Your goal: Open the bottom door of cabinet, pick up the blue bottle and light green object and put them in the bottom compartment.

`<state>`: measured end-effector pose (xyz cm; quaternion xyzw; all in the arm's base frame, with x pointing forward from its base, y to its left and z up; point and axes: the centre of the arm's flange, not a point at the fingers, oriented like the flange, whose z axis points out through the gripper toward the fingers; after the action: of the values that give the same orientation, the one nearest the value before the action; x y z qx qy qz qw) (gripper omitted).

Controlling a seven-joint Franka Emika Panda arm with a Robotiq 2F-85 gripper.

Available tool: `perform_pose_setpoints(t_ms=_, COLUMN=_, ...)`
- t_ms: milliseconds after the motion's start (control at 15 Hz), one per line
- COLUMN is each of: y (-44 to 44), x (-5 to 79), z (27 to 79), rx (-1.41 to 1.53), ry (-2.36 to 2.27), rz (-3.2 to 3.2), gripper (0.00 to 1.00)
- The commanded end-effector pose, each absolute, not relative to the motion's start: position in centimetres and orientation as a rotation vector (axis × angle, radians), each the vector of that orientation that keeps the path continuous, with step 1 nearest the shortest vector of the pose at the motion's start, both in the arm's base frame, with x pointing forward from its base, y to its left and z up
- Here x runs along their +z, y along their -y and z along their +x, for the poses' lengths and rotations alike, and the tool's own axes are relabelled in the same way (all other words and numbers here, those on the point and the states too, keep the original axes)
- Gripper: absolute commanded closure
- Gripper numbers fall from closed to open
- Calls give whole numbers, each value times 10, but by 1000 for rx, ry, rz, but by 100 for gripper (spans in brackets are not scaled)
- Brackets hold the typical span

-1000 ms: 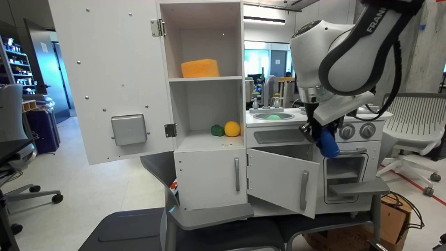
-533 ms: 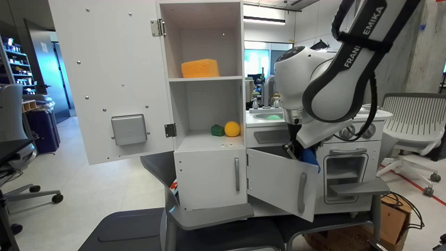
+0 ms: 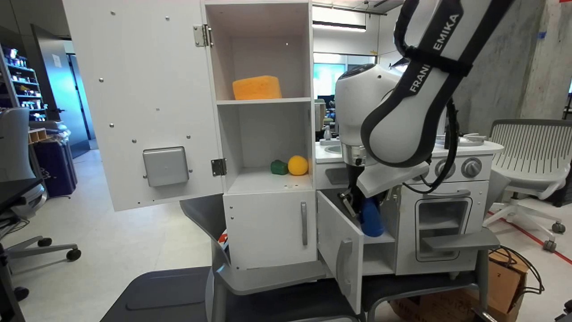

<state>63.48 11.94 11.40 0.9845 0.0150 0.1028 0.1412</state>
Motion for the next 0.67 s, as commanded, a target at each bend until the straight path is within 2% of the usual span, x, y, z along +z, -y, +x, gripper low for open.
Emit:
perform_pose_setpoints(t_ms=0, y=-132, x=105, z=634, rx=324, ry=-87, rz=2830, gripper=76)
perform_pose_setpoints(t_ms=600, y=-125, x=37, z=630, rx=385, ry=-28, rz=2675, gripper=76)
